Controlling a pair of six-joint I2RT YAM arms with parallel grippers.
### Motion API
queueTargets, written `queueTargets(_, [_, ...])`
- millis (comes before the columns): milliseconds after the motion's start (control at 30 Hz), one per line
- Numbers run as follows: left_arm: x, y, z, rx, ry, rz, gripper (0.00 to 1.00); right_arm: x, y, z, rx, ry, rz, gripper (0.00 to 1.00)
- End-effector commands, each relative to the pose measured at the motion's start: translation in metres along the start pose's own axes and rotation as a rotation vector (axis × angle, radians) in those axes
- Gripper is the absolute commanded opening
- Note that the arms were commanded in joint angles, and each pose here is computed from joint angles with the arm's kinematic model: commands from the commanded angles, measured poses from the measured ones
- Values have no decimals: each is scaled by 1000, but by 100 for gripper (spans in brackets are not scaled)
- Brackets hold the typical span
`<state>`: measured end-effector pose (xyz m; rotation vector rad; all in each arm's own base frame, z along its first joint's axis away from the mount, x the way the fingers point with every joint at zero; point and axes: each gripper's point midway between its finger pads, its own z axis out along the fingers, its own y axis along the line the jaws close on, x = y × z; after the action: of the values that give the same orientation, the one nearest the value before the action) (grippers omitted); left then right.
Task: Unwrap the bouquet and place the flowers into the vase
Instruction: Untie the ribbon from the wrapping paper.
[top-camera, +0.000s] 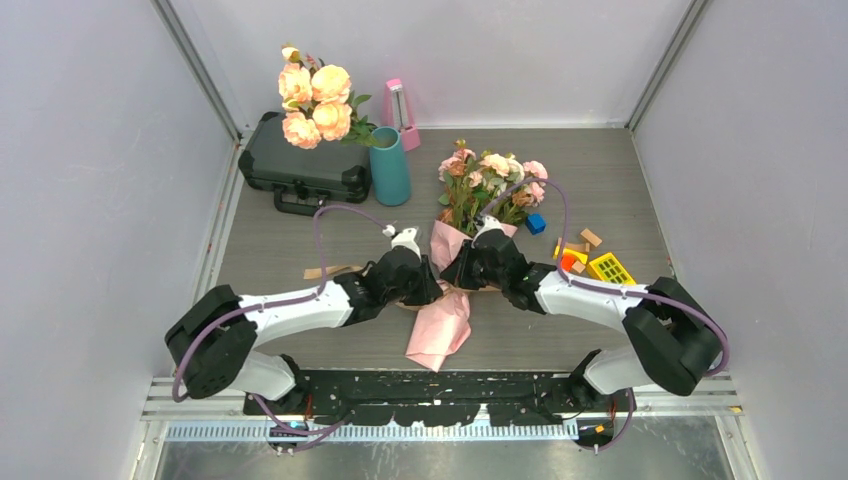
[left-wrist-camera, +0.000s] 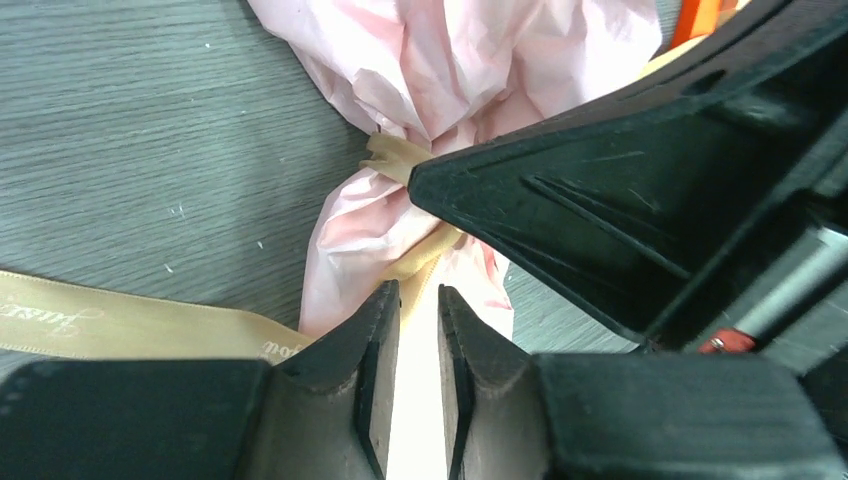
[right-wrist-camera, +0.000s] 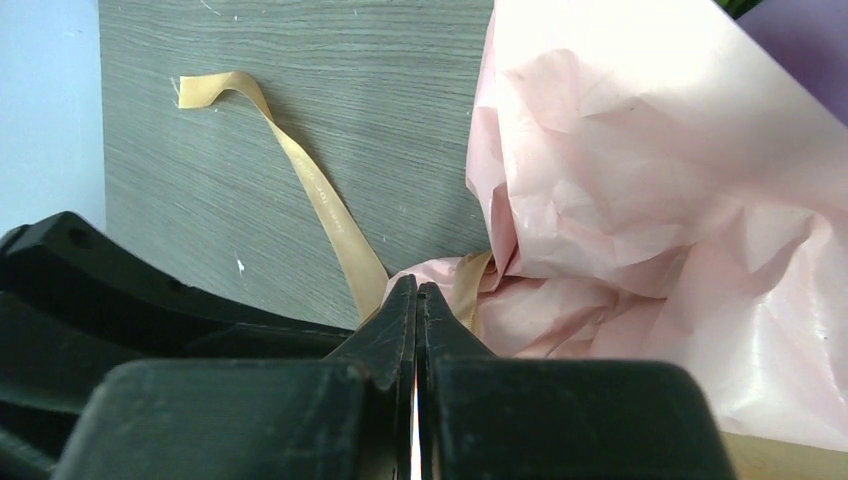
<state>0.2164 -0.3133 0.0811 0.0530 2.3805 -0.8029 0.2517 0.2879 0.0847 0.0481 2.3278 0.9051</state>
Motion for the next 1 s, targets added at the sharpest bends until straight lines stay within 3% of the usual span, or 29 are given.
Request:
queueTargets(0, [-24, -17, -14, 69, -99, -9, 25, -31, 21, -6, -43, -88, -5, 0])
queueTargets(133, [-31, -26, -16, 89, -113, -48, 30, -47, 6, -23, 33, -148, -21, 5])
queueTargets(267, [-35, -36, -8, 99, -107, -102, 33, -55, -13, -44, 111, -188, -32, 18])
queueTargets(467, [-35, -43, 9, 102, -95, -178, 34, -60, -36, -68, 184, -239, -36, 26])
queueTargets(967, [-36, -32, 29, 19, -106, -210, 37, -41, -48, -79, 165, -231, -30, 27])
